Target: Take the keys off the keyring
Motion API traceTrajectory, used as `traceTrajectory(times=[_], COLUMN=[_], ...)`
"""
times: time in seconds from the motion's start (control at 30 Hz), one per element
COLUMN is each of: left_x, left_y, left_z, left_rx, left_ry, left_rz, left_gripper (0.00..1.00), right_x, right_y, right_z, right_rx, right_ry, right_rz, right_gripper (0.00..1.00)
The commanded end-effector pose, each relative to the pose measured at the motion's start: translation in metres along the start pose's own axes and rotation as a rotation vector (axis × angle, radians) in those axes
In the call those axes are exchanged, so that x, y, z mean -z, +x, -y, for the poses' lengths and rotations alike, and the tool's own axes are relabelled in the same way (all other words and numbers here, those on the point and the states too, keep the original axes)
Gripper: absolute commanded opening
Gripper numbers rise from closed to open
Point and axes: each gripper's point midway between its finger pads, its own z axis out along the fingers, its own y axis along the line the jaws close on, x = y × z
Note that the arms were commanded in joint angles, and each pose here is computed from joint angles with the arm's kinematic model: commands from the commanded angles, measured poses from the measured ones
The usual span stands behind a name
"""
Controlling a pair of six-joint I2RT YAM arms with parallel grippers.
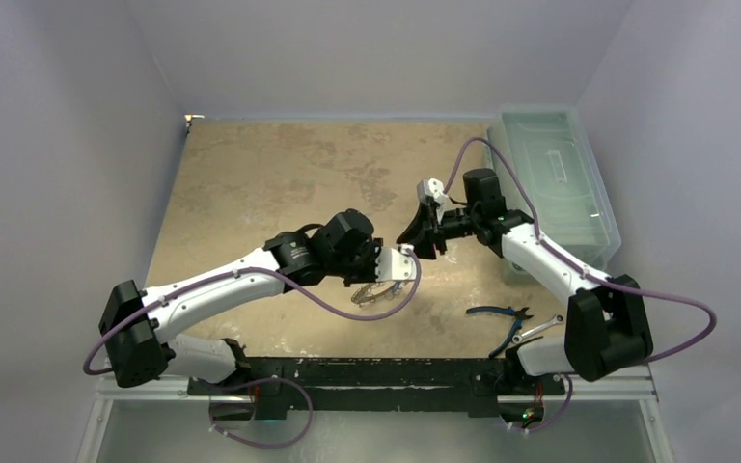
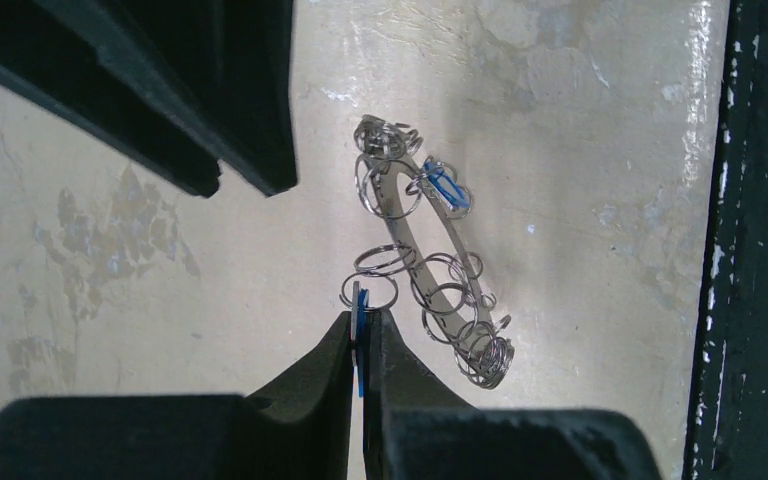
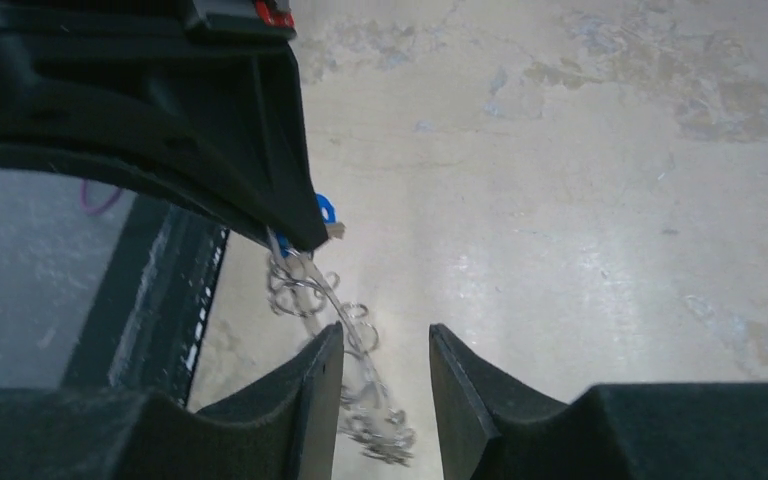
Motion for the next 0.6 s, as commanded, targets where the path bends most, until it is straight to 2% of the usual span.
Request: traceTrajectory(times=[0.0,0.2,0.33,0.57], left_x=[0.005,0.004,0.005,0.007], left_y=[-0.015,-0.017,-0.016,-0.023], left_z=[-0.017,-0.015,-0.017,-0.022], left_rx=[0.179,0.295,0.357,0.381], left_ry=[-0.046,-0.032,-0.021,0.001], left_rz=[0.026,0.049,0.066,0.086], left_gripper=[0.00,0.00,0.00,0.00], right_x=[0.007,0.007,0.009,-0.009], right_y=[-0.021,-0.015,-0.008,-0.016], right_z=[-0.010,-0.008,-0.010,-0.021], right_rx=[-0.145,-0.247,-0.233,-0.160], right_ry=[0.068,0.106,0.123,0.054], right_rz=[0.043,0.014,-0.012,0.035], right_gripper=[0.39,0.39,0.39,0.41])
